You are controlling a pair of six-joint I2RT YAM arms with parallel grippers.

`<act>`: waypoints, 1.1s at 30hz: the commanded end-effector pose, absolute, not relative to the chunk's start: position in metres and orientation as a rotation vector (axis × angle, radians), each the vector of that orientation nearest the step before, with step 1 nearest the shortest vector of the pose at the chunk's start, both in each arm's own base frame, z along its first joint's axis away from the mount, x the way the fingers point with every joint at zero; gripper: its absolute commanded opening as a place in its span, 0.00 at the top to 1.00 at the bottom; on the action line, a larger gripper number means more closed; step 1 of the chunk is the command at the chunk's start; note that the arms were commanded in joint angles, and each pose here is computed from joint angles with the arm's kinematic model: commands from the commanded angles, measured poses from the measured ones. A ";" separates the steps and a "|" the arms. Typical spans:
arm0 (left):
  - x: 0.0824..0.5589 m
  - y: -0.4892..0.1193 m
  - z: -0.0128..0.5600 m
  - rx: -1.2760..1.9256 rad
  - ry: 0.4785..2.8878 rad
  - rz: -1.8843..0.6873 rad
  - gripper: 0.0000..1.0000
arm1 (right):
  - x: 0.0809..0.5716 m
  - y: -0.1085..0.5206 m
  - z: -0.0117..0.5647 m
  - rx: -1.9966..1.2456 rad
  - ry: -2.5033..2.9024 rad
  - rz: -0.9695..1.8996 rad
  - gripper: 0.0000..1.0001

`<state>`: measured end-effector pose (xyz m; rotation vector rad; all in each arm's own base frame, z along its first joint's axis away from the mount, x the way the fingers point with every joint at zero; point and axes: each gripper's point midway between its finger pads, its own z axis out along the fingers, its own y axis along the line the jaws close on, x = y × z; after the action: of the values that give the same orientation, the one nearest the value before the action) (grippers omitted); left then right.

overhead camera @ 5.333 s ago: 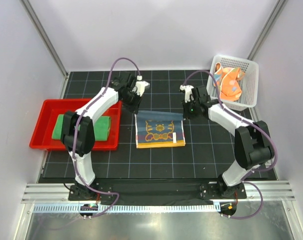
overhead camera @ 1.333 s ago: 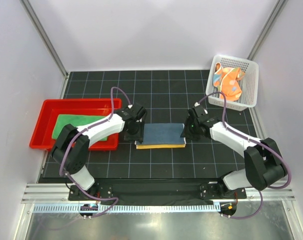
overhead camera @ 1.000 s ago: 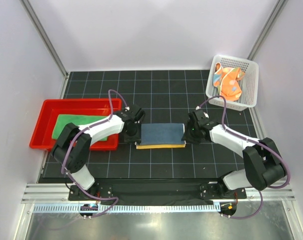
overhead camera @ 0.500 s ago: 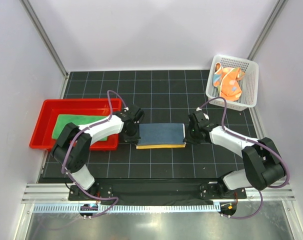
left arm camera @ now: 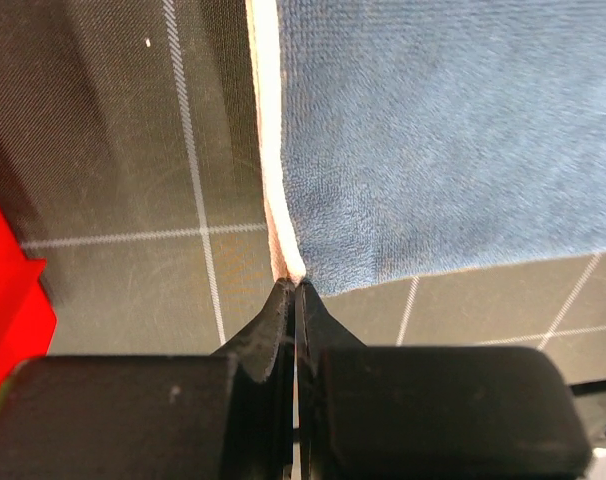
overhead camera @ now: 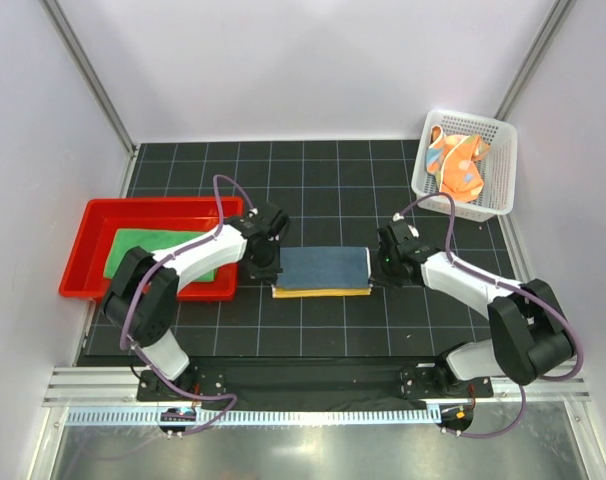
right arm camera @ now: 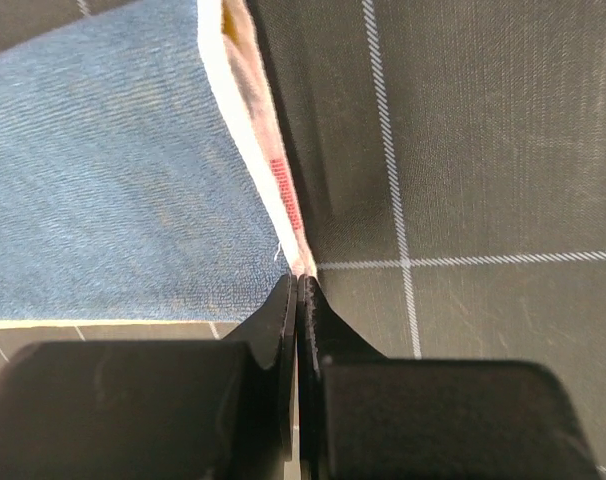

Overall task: Fold and stack the towels
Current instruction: Fold the towel

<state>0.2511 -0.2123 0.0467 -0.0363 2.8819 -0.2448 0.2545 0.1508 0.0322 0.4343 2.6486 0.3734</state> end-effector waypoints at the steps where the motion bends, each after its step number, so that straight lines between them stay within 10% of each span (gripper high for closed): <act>1: 0.256 -0.218 0.082 -0.069 2.831 -0.316 1.00 | 0.271 0.154 0.068 0.384 2.558 0.396 0.99; 20: 0.213 -0.207 0.027 -0.096 2.945 -0.255 1.00 | 0.244 0.147 0.033 0.354 2.615 0.404 0.99; 25: 0.223 -0.212 0.043 -0.049 2.928 -0.258 0.61 | 0.250 0.144 0.044 0.348 2.573 0.388 0.83; 33: 0.259 -0.214 0.071 0.033 2.834 -0.257 0.46 | 0.259 0.145 0.077 0.294 2.522 0.395 0.70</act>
<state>0.2416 -0.2167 0.0595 -0.0128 2.8708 -0.2616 0.2387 0.1388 0.0448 0.3374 2.6150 0.3599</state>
